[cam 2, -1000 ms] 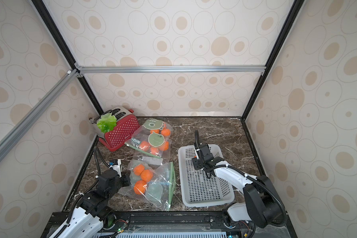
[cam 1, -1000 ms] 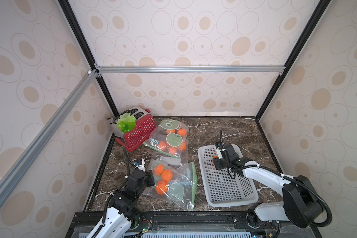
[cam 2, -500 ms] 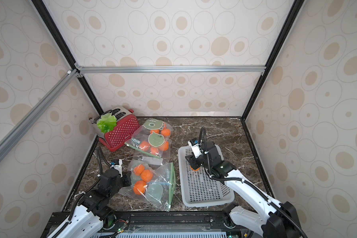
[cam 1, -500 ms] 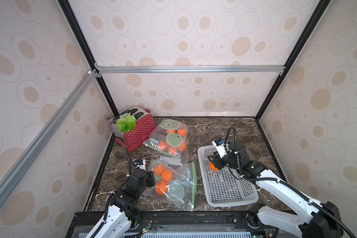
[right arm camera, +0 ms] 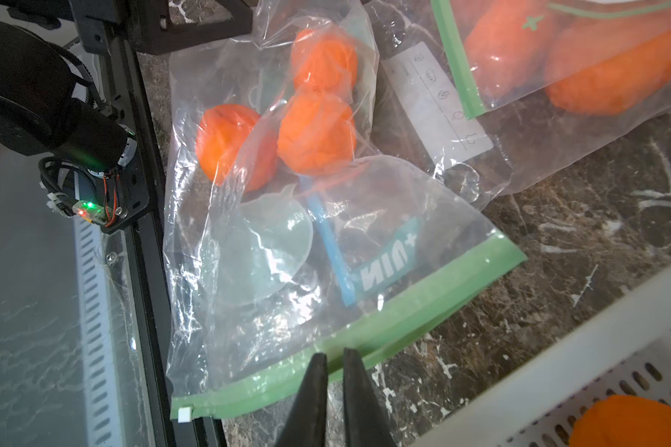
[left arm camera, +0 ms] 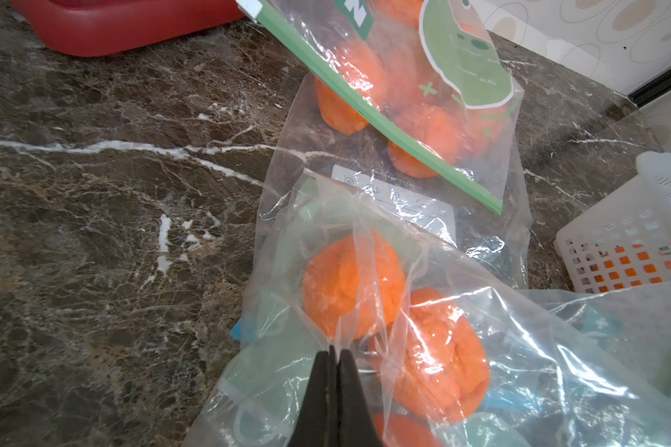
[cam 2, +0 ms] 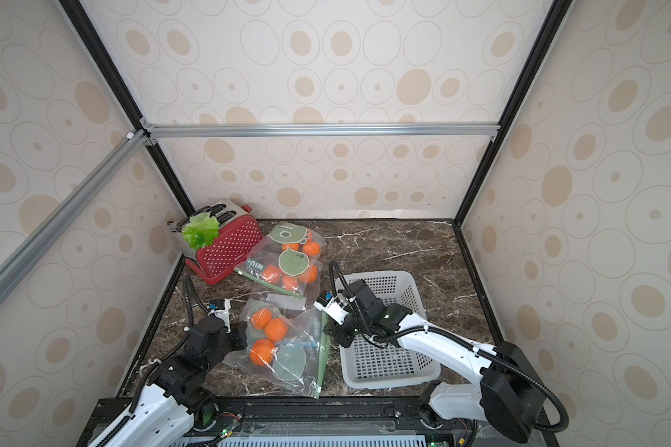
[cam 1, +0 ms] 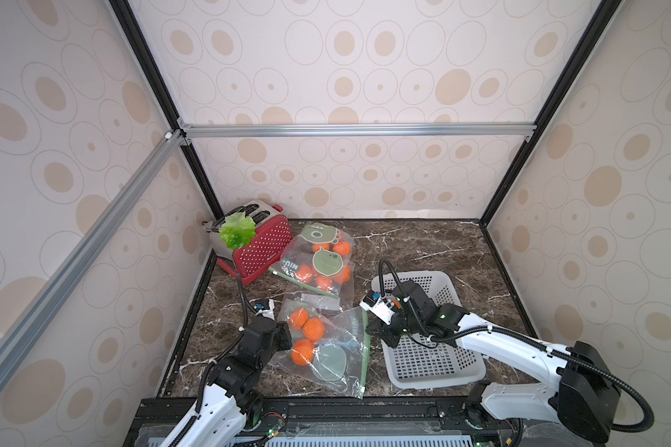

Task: Open the zip-top bag and take out the orange
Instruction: Move the basket to the center of the board.

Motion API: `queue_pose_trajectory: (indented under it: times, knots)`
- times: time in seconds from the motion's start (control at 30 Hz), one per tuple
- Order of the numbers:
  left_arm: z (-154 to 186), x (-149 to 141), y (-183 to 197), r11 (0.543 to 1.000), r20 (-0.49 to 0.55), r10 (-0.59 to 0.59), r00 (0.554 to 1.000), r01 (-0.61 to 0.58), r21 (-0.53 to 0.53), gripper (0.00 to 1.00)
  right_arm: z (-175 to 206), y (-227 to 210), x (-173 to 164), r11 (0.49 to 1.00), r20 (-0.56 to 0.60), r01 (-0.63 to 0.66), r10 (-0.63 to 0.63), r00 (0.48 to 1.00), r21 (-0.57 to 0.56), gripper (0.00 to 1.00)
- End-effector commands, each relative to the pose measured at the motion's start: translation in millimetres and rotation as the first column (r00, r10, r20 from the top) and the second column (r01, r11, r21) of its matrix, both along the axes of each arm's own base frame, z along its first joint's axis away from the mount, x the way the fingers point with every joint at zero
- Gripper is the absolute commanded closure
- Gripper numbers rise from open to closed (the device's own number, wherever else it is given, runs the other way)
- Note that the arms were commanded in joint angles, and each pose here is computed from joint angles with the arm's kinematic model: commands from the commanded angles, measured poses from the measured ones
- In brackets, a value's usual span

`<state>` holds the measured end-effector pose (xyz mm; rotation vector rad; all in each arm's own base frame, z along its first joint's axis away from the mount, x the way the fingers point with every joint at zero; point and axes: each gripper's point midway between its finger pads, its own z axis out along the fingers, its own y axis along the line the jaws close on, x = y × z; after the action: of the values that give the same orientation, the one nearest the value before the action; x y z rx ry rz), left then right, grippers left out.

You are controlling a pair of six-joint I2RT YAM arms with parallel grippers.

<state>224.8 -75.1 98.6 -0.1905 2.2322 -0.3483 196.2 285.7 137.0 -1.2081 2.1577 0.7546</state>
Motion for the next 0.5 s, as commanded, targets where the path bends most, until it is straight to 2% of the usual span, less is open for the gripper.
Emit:
queue_pose_trajectory:
  times: [0.0,0.1,0.2,0.3,0.37,0.47]
  knots:
    - [11,4,0,1.000,0.030,0.003,1.000,-0.003,0.001,1.00,15,-4,0,1.000,0.061,-0.018,0.019,0.998,-0.007,0.87]
    - [11,4,0,1.000,0.028,0.003,1.000,-0.003,0.002,1.00,14,0,-12,0.997,0.036,-0.079,0.078,0.996,0.020,0.92]
    - [10,4,0,1.000,0.027,0.002,1.000,-0.002,0.004,1.00,0,1,-29,0.985,-0.061,-0.164,0.161,0.985,-0.048,0.94]
    - [11,4,1,1.000,0.030,0.004,1.000,-0.005,0.004,1.00,-16,-6,-23,0.979,-0.082,-0.129,0.117,0.990,-0.158,0.93]
    - [12,3,2,1.000,0.037,0.008,0.999,-0.008,0.002,1.00,-23,-16,-10,0.976,-0.050,-0.042,0.032,0.998,-0.212,0.92]
    - [13,3,2,1.000,0.045,0.007,0.999,-0.007,-0.002,1.00,-29,-26,5,0.971,0.019,0.051,-0.048,0.999,-0.234,0.92]
